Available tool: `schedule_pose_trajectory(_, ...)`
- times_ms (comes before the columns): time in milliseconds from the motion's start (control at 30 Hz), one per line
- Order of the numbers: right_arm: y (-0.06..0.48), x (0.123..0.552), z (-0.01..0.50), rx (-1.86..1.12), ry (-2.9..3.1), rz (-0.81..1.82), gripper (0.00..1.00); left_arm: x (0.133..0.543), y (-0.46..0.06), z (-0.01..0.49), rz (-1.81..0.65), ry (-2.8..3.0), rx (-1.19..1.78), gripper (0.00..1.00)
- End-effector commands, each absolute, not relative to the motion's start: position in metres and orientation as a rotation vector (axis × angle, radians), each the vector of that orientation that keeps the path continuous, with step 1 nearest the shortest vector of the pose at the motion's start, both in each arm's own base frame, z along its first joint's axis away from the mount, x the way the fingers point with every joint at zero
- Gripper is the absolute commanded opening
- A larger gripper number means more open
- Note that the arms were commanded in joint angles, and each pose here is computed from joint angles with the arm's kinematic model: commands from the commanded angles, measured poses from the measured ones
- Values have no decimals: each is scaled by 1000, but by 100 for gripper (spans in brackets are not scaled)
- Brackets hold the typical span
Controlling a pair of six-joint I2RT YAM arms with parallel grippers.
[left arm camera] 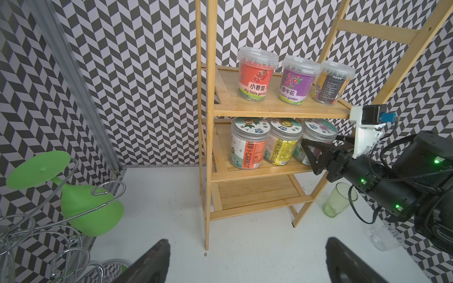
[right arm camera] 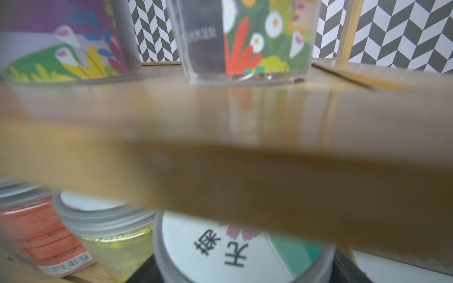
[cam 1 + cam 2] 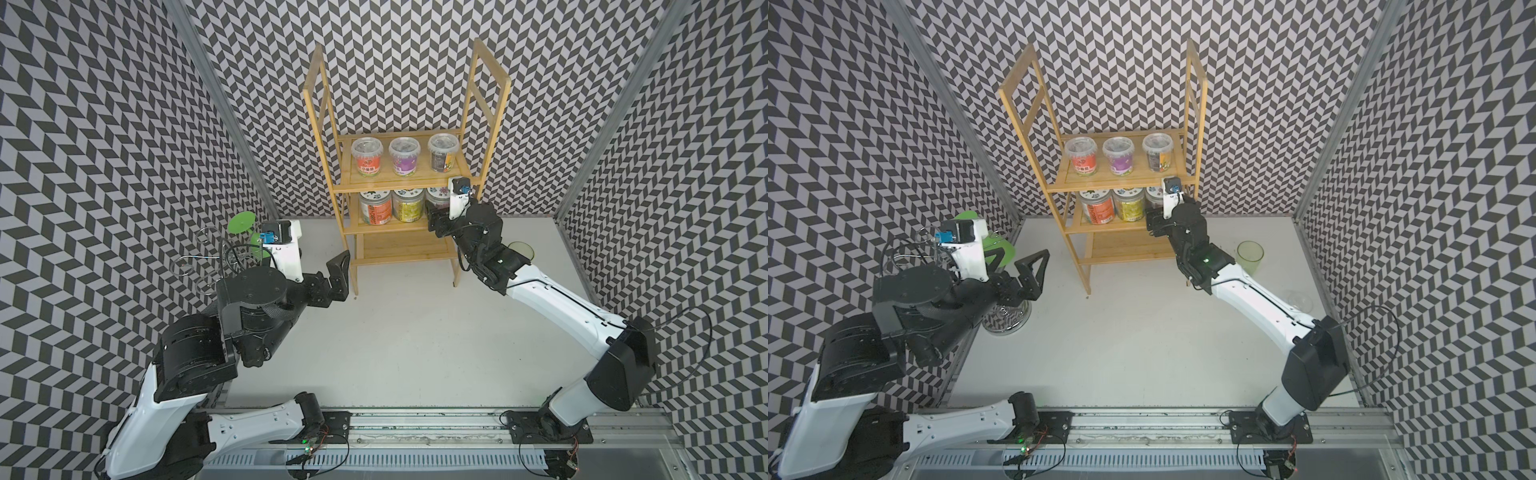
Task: Place the seed container on the shelf
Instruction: Place the seed jar on the shelf.
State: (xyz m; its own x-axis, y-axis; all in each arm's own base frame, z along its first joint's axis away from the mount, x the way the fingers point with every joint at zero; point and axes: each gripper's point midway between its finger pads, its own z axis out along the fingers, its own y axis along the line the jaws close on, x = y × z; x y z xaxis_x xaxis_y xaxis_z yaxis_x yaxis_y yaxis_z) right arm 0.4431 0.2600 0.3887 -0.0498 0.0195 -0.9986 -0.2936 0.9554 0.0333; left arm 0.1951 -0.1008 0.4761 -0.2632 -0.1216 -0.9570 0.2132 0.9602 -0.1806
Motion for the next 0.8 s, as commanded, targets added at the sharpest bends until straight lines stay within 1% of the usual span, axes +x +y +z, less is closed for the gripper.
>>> schedule_pose_trajectory(0, 258, 452, 397, -195, 1576, 259, 77, 195, -99, 478, -306, 1804, 69, 100)
schedule_pose_trajectory(100, 258, 453, 397, -194, 1578, 254, 81, 195, -98, 477, -303, 1805, 69, 100)
schedule_pose_trajectory(267, 254, 447, 403, -191, 1580, 258, 96, 195, -98, 476, -299, 1806, 69, 100)
schedule_pose_trajectory(333, 253, 444, 404, -194, 1585, 262, 99, 195, -98, 476, -291, 1807, 81, 100)
schedule_pose_trajectory(767, 240, 418, 410, -210, 1604, 262, 100, 196, -102, 474, -286, 1806, 104, 100)
